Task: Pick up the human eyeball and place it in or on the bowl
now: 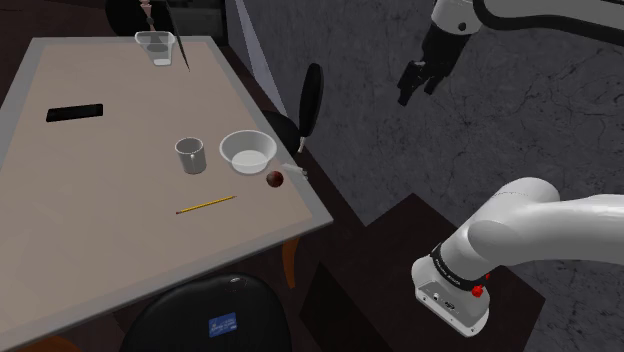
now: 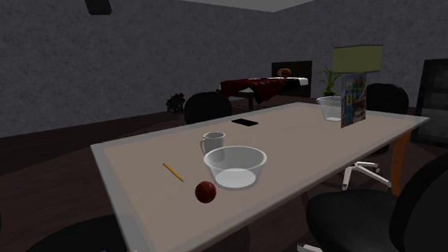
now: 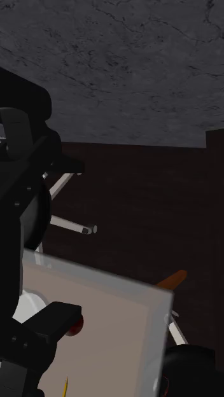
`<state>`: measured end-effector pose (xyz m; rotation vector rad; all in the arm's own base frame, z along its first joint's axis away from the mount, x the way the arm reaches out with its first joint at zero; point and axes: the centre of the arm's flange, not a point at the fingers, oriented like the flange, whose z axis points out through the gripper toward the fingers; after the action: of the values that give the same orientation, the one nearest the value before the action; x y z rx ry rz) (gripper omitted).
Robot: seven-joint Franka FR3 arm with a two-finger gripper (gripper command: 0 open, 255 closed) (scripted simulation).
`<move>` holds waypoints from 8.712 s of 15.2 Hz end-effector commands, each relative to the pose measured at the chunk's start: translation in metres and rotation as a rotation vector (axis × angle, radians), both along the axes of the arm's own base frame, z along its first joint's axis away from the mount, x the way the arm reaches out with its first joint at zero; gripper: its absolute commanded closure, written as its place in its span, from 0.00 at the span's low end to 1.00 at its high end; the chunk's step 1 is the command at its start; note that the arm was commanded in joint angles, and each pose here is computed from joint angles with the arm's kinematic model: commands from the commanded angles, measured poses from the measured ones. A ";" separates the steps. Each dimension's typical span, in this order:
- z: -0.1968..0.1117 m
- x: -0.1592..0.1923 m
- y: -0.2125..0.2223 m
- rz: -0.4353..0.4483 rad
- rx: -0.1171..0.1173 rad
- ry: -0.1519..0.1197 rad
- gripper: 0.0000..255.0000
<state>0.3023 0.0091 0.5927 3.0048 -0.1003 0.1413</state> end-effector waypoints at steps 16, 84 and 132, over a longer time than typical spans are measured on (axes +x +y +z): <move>-0.146 0.109 0.074 0.015 0.036 0.021 0.00; -0.300 0.266 0.196 0.039 0.090 0.053 1.00; -0.379 0.412 0.206 0.250 0.103 -0.011 0.00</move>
<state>0.7142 0.2152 0.2209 3.1083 0.2609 0.1749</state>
